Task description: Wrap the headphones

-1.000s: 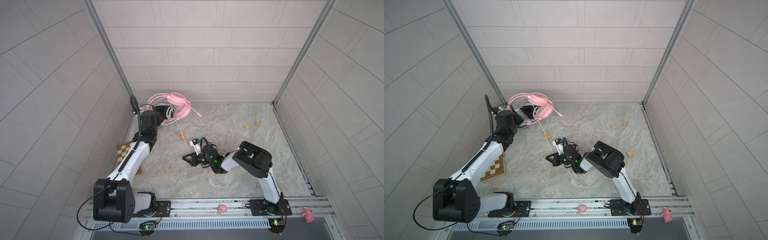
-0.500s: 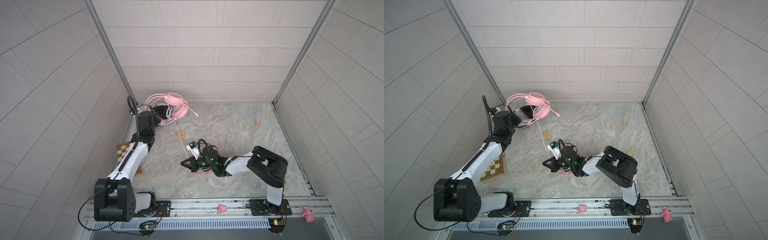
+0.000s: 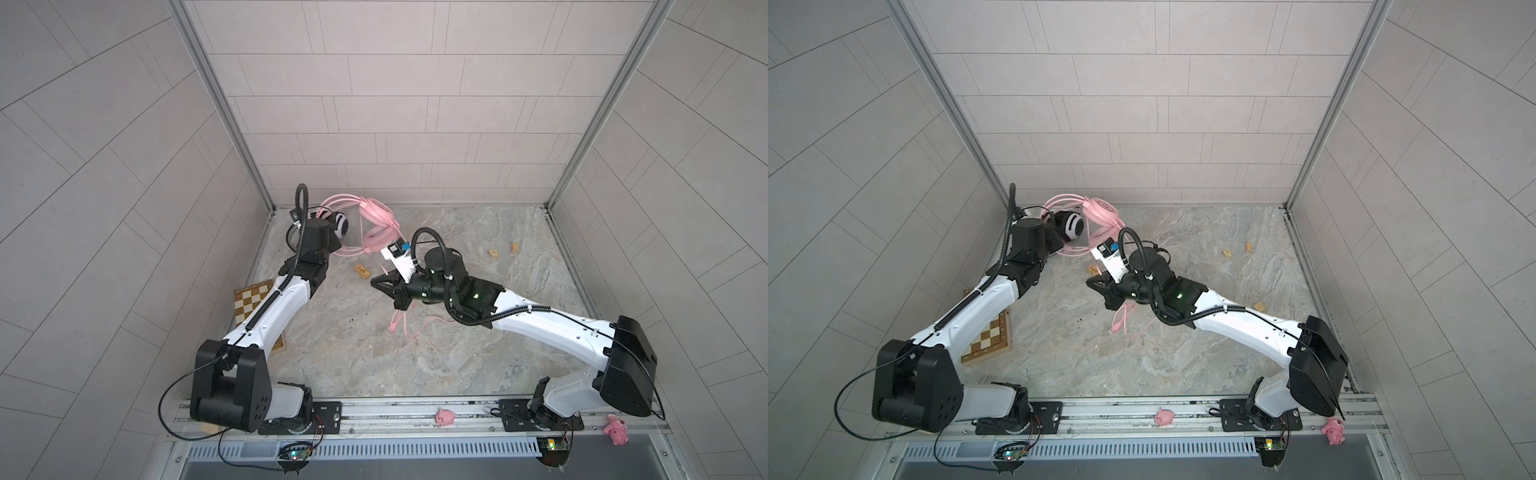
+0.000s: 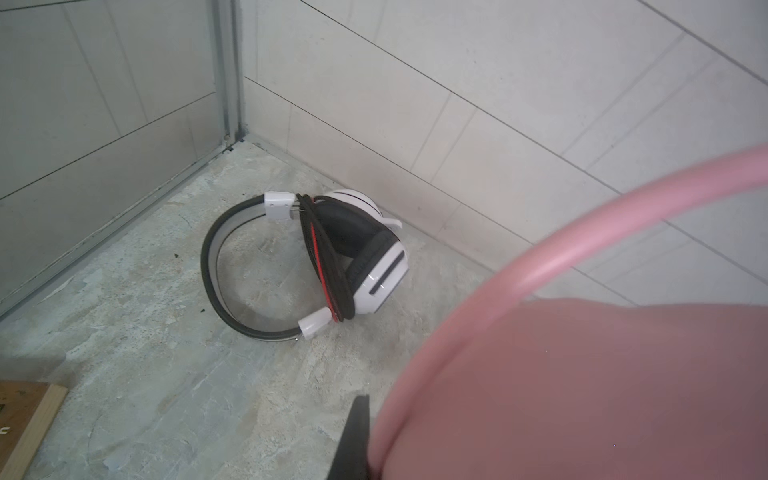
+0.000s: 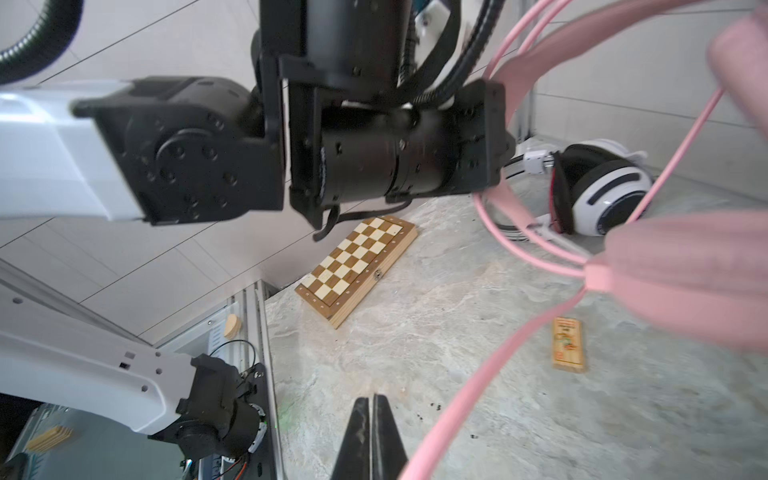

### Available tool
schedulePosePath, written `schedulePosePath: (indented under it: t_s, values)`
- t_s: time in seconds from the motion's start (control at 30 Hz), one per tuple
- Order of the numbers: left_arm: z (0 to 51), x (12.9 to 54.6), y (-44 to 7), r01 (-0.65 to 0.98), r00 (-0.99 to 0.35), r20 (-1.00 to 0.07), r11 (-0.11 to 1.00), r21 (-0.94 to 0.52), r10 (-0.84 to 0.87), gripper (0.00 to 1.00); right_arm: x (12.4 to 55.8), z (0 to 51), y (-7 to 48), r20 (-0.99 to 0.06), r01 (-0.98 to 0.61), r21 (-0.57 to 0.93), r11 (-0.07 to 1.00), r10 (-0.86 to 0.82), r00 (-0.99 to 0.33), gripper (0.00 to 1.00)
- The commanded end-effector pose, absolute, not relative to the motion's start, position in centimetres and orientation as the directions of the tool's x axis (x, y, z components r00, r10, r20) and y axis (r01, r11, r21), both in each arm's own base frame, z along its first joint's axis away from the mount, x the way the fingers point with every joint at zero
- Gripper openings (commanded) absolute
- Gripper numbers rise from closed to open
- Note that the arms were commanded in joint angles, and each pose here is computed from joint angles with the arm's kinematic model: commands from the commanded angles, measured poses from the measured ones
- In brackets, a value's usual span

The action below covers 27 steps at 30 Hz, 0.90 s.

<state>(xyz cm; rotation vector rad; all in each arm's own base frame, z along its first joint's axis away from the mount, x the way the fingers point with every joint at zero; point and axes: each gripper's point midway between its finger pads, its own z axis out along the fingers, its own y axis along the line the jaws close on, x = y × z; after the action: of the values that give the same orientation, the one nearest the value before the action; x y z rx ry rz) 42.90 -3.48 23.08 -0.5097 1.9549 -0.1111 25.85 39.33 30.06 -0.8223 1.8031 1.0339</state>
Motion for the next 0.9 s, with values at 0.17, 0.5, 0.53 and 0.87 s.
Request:
schedulePosePath:
  t_s: [0.17,0.5,0.53,0.87]
  values:
    - [27.3,43.1,-8.4,-0.174,-0.318,-0.941,0.983,-0.062,-0.116,0.00,30.0,32.4,33.6,-0.904,-0.794,0.237,0.560,-0.171,-0.391,0.01]
    - [27.6,41.7,-14.3,0.117,-0.315,-0.926,0.977,0.178,0.206,0.00,36.1,35.1,23.7,-0.912,-0.631,0.234,0.739,-0.058,-0.406,0.01]
    - [27.3,41.4,-15.3,0.179,-0.316,-0.918,0.965,0.190,0.240,0.00,36.7,35.2,22.9,-0.914,-0.616,0.231,0.753,-0.050,-0.404,0.01]
    - [26.3,38.5,-21.0,0.535,-0.330,-0.862,0.828,0.165,0.385,0.00,40.0,36.5,20.7,-0.932,-0.567,0.157,0.809,-0.069,-0.357,0.01]
